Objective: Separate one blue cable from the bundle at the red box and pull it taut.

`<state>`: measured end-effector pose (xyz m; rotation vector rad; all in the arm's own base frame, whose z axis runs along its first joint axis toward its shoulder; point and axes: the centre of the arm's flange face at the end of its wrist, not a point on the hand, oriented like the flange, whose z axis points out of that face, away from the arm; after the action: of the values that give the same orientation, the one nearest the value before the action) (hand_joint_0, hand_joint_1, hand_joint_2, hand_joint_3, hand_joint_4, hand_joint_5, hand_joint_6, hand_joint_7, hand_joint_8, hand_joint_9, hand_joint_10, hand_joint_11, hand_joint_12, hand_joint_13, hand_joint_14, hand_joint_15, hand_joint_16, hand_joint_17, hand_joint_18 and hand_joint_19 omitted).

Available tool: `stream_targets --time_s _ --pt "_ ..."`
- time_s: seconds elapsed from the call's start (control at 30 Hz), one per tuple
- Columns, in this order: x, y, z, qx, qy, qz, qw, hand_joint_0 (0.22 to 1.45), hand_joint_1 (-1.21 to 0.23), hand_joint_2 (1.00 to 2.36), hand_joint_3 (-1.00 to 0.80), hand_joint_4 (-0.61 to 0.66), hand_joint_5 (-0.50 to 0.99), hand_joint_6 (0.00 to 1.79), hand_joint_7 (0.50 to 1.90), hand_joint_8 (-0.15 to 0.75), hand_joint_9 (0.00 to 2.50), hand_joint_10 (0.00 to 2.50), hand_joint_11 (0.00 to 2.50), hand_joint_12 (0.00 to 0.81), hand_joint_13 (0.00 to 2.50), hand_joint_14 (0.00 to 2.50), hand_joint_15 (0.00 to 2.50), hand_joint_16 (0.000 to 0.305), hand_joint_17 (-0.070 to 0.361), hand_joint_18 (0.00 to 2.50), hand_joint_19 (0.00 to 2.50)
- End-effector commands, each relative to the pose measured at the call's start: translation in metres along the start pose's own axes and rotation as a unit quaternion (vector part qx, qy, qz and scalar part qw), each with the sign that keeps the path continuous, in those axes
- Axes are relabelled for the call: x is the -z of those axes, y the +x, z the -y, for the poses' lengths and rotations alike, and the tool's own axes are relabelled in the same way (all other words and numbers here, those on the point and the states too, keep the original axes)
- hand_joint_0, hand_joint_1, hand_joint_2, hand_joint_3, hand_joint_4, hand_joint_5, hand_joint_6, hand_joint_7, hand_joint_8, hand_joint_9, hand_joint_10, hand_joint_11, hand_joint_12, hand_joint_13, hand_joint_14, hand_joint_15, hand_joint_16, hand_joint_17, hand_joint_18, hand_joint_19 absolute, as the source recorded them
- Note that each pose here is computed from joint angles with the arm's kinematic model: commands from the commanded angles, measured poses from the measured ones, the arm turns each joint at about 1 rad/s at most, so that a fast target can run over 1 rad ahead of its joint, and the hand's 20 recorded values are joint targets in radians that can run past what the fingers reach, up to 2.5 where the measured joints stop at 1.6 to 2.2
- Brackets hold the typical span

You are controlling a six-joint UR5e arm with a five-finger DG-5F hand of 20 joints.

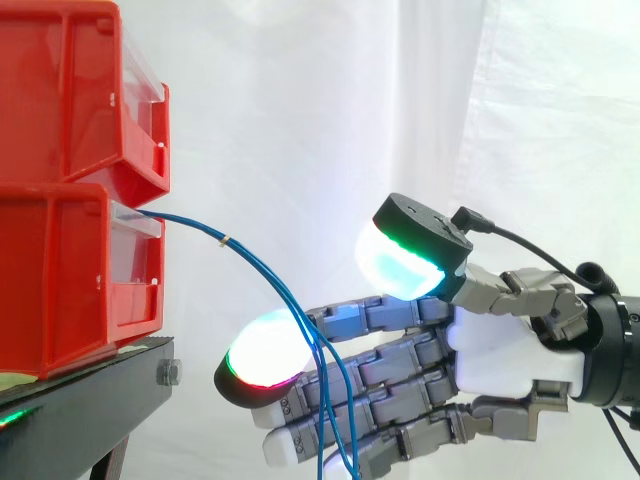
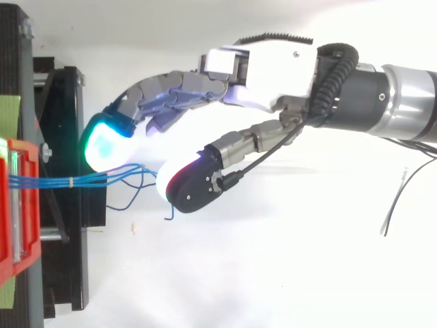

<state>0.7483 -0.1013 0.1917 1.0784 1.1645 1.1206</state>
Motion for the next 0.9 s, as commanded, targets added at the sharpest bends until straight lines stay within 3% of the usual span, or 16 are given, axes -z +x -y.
stream_targets --time_s 0.0,0.23,0.3,0.4,0.43,0.77,0.87 --pt "-0.001 0.003 0.011 -0.019 -0.003 -0.009 0.9998 0.57 -0.58 1.0 -0.5 0.22 -0.24 0.5 0.74 0.342 0.35 0.01 0.29 0.402 0.41 0.01 0.28 0.055 0.123 0.49 0.49" --pt "-0.008 0.004 0.004 -0.025 -0.023 -0.01 0.9994 0.57 -0.59 1.0 -0.49 0.24 -0.24 0.5 0.75 0.346 0.4 0.01 0.31 0.409 0.49 0.01 0.31 0.055 0.123 0.56 0.52" --pt "-0.012 0.006 0.015 -0.026 -0.023 -0.011 0.9994 0.57 -0.59 1.0 -0.49 0.24 -0.24 0.5 0.74 0.346 0.4 0.01 0.31 0.41 0.5 0.01 0.32 0.054 0.122 0.57 0.52" --pt "-0.023 0.008 0.025 -0.034 -0.035 -0.012 0.9987 0.57 -0.59 1.0 -0.49 0.24 -0.24 0.5 0.75 0.347 0.41 0.01 0.32 0.412 0.51 0.01 0.33 0.054 0.123 0.58 0.52" --pt "-0.026 0.008 0.022 -0.037 -0.042 -0.015 0.9983 0.57 -0.59 1.0 -0.49 0.24 -0.24 0.5 0.75 0.348 0.41 0.01 0.32 0.412 0.52 0.01 0.33 0.054 0.122 0.59 0.52" --pt "-0.027 0.005 0.018 -0.039 -0.047 -0.031 0.9977 0.58 -0.59 1.0 -0.49 0.24 -0.24 0.5 0.74 0.35 0.43 0.01 0.33 0.412 0.55 0.01 0.35 0.054 0.122 0.61 0.54" --pt "-0.027 0.003 0.018 -0.058 -0.047 -0.042 0.9963 0.58 -0.59 1.0 -0.49 0.25 -0.23 0.5 0.75 0.352 0.45 0.01 0.34 0.412 0.57 0.01 0.35 0.054 0.122 0.63 0.56"
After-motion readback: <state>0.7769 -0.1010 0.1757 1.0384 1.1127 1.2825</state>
